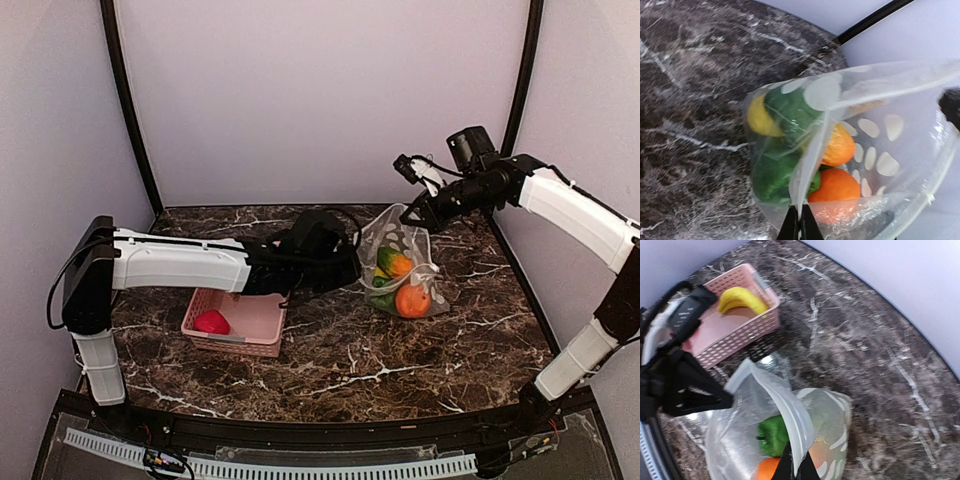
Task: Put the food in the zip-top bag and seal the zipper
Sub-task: Adjust the zipper food storage bag at the center of the board.
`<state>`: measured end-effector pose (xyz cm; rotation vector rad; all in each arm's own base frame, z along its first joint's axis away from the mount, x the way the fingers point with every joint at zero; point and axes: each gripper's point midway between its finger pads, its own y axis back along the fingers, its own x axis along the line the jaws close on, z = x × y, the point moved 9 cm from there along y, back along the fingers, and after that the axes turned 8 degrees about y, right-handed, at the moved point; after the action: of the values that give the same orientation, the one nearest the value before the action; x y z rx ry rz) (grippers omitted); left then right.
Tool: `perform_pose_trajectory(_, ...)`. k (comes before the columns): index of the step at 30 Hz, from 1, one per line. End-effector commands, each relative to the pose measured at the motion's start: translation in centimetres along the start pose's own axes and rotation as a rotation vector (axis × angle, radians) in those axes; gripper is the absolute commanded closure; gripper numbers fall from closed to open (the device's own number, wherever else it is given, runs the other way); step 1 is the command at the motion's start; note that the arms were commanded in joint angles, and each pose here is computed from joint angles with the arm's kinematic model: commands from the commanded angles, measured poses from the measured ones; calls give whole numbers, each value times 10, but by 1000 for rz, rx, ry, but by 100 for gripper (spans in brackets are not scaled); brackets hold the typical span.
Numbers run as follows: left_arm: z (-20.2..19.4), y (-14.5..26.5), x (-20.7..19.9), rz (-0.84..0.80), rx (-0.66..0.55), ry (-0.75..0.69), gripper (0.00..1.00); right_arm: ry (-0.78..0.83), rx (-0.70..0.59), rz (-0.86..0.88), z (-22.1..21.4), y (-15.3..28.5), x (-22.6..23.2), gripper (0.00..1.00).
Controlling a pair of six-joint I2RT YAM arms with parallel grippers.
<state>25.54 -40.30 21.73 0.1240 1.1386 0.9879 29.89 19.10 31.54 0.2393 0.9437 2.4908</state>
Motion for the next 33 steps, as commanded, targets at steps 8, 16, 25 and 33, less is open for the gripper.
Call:
perform_pose_trajectory(8, 22, 32, -46, -192, -69, -15, 99, 120, 56, -231, 13, 25, -15, 100)
perform_pose_trajectory(16, 8, 20, -37, -209, 7, -6, 98, 87, 148, 32, -28, -27, 19, 100)
perform_pose_trajectory(25, -5, 73, -24, -257, 8, -109, 66, 142, 55, -37, -8, 2, 22, 100)
perform_pose_trajectory(33, -16, 142, 48, 187, 48, -397, 41, 133, 36, 91, -27, -14, 33, 100)
